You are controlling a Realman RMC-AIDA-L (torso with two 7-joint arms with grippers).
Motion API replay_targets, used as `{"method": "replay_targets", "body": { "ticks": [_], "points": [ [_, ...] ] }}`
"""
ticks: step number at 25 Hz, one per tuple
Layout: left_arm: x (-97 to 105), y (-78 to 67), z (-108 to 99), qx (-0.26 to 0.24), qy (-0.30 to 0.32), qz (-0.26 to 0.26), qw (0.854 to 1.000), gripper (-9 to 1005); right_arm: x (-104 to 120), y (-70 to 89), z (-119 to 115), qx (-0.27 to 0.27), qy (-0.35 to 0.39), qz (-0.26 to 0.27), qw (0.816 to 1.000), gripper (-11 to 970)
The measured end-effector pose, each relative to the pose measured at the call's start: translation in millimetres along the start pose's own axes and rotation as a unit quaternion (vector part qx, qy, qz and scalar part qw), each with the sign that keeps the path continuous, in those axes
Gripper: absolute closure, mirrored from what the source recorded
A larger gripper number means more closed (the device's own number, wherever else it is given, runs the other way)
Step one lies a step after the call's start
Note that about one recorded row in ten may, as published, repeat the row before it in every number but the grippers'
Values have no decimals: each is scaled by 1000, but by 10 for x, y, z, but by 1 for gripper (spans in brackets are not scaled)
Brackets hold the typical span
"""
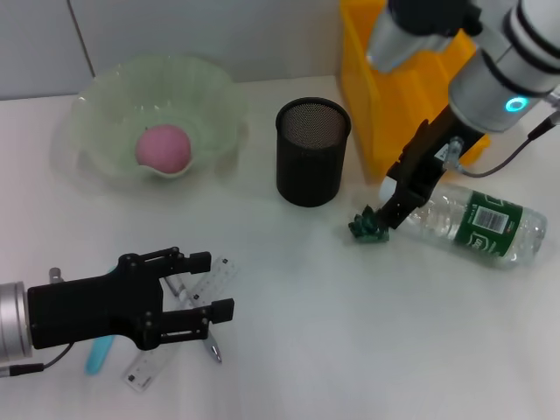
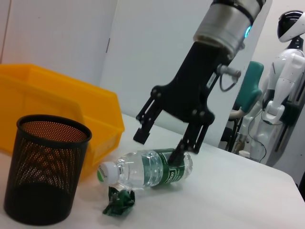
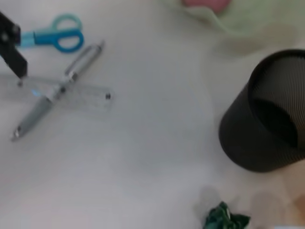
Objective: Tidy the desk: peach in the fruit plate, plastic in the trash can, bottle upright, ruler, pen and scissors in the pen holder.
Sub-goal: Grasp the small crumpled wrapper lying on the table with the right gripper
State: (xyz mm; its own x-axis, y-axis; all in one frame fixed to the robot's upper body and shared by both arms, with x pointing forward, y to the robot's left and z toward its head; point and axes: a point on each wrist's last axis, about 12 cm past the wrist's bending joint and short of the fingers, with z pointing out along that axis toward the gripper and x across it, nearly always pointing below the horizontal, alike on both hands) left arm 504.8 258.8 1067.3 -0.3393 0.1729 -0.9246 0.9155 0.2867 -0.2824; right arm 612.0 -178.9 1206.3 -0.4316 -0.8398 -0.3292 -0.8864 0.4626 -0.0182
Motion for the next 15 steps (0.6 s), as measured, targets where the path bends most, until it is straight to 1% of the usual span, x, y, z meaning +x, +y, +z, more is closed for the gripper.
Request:
{"method": "replay_targets", "body": {
  "ticks": [4,10,15],
  "points": [
    [0,9,-15,-1,2,-3,1000,208,-31,22,146,9,15,-16,1000,181],
    [-5,23,-33,-5,1,-3,1000,208,19,-2,368,11,20,-8,1000,182],
    [-6,25,-38,-7,0,-3,1000,208,27,1,447,15,23,-12,1000,182]
  ]
}}
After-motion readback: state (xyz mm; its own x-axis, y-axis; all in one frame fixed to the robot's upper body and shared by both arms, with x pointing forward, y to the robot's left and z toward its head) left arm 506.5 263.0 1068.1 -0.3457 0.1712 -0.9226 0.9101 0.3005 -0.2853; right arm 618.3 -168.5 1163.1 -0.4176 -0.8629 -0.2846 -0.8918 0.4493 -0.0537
